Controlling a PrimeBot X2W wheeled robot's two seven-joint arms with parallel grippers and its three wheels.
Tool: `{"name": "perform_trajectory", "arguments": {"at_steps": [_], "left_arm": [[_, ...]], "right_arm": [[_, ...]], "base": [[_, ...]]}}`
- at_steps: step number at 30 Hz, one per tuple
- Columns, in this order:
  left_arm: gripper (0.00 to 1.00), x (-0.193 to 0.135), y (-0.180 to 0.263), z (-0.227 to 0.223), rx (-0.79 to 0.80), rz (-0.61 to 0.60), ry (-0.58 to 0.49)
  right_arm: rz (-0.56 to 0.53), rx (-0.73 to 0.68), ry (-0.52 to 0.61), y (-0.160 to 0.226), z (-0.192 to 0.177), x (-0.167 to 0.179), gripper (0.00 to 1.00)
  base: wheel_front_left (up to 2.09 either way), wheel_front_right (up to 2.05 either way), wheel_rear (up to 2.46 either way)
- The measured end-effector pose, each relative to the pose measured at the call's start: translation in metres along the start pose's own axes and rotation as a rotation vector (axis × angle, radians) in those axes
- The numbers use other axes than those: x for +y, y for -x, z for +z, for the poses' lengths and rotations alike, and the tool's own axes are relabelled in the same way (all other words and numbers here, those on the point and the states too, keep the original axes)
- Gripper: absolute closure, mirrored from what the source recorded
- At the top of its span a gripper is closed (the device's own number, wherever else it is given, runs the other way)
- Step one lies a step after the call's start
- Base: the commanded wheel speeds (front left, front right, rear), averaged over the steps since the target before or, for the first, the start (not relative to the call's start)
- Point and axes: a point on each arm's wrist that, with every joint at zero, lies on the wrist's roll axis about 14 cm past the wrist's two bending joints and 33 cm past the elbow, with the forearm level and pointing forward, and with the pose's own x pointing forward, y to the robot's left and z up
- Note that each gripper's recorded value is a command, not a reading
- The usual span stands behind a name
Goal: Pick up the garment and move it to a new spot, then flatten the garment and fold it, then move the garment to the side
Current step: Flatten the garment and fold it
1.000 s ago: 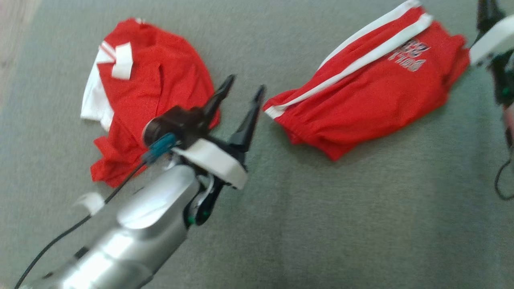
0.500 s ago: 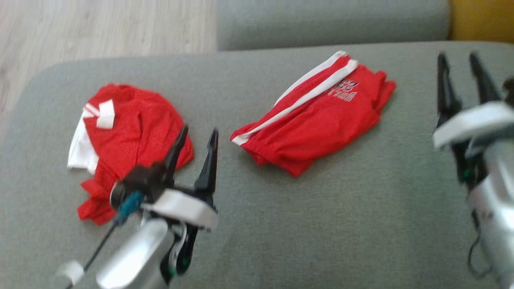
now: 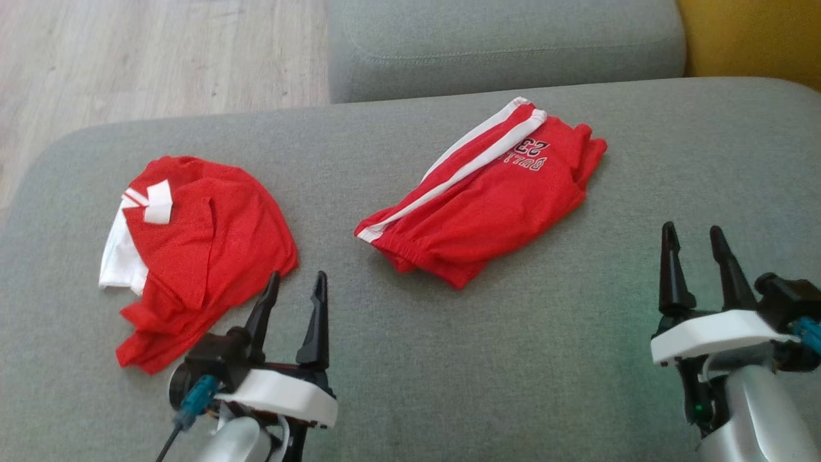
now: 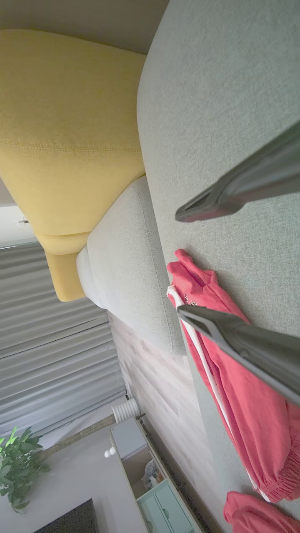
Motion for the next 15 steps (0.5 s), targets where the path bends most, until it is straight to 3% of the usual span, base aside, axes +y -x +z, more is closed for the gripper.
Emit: {"name": "perform_trajectory", "arguments": {"at_steps": [10, 15], "left_arm": [[0.00, 0.007, -0.007, -0.003, -0.010, 0.007, -0.004], [0.00, 0.016, -0.021, -0.004, -0.009, 0.016, -0.009]], "right_arm": [[0.016, 0.036, 0.049, -0.020, 0.000, 0.008, 0.00], [0.011, 0.074, 0.080, -0.057, -0.001, 0.009, 0.00]], "base": [[0.00, 0.00, 0.00], [0.00, 0.00, 0.00]]}}
